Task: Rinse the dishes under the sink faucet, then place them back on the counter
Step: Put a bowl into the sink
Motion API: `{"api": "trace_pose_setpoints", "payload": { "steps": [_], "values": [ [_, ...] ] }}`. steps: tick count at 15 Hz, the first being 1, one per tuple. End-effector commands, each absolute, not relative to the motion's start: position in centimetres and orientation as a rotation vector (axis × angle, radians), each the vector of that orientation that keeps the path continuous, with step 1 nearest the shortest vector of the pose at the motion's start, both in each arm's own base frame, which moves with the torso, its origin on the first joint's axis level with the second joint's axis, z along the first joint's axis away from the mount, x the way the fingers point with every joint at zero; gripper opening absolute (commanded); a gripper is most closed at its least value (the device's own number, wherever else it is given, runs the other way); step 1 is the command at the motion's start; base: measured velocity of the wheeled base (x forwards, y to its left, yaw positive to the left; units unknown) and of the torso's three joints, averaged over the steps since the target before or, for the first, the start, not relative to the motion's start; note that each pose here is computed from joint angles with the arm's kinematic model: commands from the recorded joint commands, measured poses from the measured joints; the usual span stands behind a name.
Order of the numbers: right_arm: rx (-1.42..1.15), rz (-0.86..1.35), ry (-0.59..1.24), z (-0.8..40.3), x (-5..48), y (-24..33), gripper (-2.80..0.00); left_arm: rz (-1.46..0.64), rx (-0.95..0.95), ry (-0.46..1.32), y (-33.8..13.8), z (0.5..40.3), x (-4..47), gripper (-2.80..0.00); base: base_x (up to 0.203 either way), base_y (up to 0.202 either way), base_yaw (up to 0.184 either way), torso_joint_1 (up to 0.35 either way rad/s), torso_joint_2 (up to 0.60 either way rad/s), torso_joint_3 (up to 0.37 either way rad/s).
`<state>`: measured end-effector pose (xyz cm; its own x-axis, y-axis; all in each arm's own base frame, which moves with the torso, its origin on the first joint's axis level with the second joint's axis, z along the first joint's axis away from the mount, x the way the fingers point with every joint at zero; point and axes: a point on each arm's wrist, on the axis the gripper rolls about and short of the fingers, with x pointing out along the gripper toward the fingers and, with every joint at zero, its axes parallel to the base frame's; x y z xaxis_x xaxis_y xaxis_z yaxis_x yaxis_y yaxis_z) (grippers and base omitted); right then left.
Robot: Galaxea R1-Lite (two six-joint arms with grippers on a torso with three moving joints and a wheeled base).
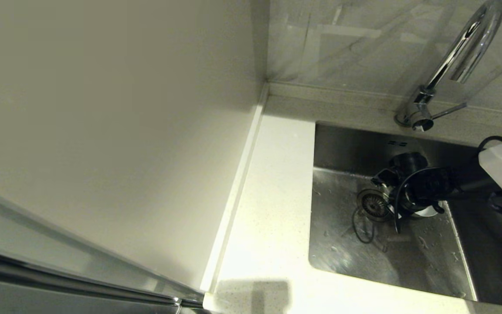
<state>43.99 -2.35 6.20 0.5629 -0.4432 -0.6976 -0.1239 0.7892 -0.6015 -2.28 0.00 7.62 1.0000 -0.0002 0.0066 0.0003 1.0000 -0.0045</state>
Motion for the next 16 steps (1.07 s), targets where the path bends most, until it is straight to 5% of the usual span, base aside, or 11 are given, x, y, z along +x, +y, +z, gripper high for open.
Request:
{"api": "trace_pose_setpoints", "payload": {
  "steps": [1,4,5,12,16],
  "values": [
    [-0.660,-0.212,0.973,6.2,44.0,-2.6,-2.80,0.000,-0.005,-0.003,0.0,7.5,-2.3,-2.80,0.000,0.000,0.000,0.000,0.00,0.000],
    [-0.655,-0.222,0.980,6.2,44.0,-3.0,-2.80,0.000,-0.005,-0.005,0.0,7.6,-2.3,-2.80,0.000,0.000,0.000,0.000,0.00,0.000],
    [-0.655,-0.222,0.985,6.0,44.0,-3.1,0.00,-0.001,-0.005,-0.004,0.0,7.5,-2.3,-2.80,0.000,0.000,0.000,0.000,0.00,0.000],
    [-0.657,-0.217,0.997,5.2,44.2,-3.1,0.00,-0.001,-0.005,-0.003,0.0,7.5,-2.3,-2.80,0.000,0.000,0.000,0.000,0.00,0.000],
    [-0.652,-0.247,0.902,9.1,43.6,-3.1,0.00,-0.002,-0.005,-0.003,0.0,7.5,-2.3,-2.80,0.000,0.000,0.000,0.000,0.00,0.000]
  ]
}}
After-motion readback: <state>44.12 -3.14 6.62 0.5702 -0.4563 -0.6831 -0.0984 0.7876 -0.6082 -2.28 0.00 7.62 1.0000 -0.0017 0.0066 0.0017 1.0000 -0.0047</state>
